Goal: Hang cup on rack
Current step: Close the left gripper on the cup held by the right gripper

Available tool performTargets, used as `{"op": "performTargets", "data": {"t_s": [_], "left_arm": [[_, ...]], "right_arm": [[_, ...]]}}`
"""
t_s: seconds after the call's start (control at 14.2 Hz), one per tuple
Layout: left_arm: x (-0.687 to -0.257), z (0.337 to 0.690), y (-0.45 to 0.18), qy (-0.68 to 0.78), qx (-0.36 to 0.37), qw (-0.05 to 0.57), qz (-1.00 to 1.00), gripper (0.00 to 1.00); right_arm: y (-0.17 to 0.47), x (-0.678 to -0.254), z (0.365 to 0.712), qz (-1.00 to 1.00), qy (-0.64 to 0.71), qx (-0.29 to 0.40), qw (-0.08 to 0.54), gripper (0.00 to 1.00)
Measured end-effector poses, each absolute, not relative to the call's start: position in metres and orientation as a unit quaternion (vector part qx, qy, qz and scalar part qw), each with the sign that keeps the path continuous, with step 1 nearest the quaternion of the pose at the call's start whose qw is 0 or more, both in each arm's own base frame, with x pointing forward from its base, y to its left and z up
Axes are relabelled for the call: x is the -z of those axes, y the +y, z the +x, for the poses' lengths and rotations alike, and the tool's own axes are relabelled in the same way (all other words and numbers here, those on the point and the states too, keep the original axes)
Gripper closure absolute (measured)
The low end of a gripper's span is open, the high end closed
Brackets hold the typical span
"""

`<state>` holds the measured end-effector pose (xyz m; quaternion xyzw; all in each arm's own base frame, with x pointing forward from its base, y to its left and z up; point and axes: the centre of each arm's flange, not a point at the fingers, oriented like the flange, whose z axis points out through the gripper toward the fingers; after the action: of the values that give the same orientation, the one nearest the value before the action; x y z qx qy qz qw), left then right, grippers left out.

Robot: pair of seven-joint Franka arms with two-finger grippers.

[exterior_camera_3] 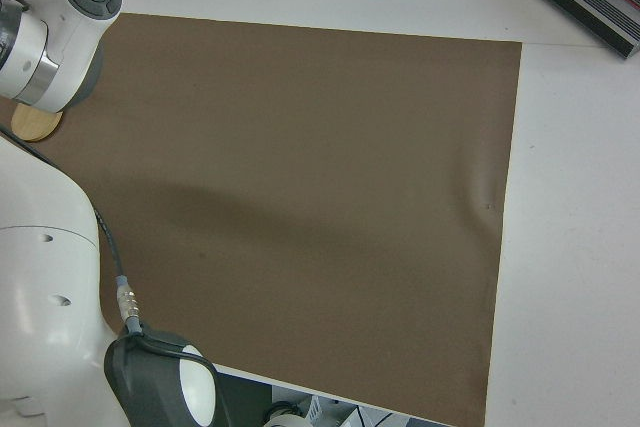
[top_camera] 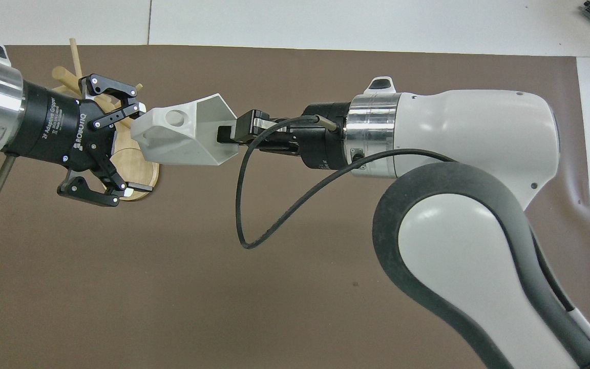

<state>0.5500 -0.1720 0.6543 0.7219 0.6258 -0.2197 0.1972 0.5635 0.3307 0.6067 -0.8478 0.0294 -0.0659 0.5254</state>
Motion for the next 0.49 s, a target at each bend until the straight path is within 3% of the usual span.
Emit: {"op": "performTargets", "data": {"t_s": [0.49], "left_arm": [[-0.668,0.550,-0.175,0.654,0.211,0.211,0.695,0.00]], "right_arm": [[0.331,-0.605,0.564,-0.848,0.030,0.064,0.525,0.96]]}}
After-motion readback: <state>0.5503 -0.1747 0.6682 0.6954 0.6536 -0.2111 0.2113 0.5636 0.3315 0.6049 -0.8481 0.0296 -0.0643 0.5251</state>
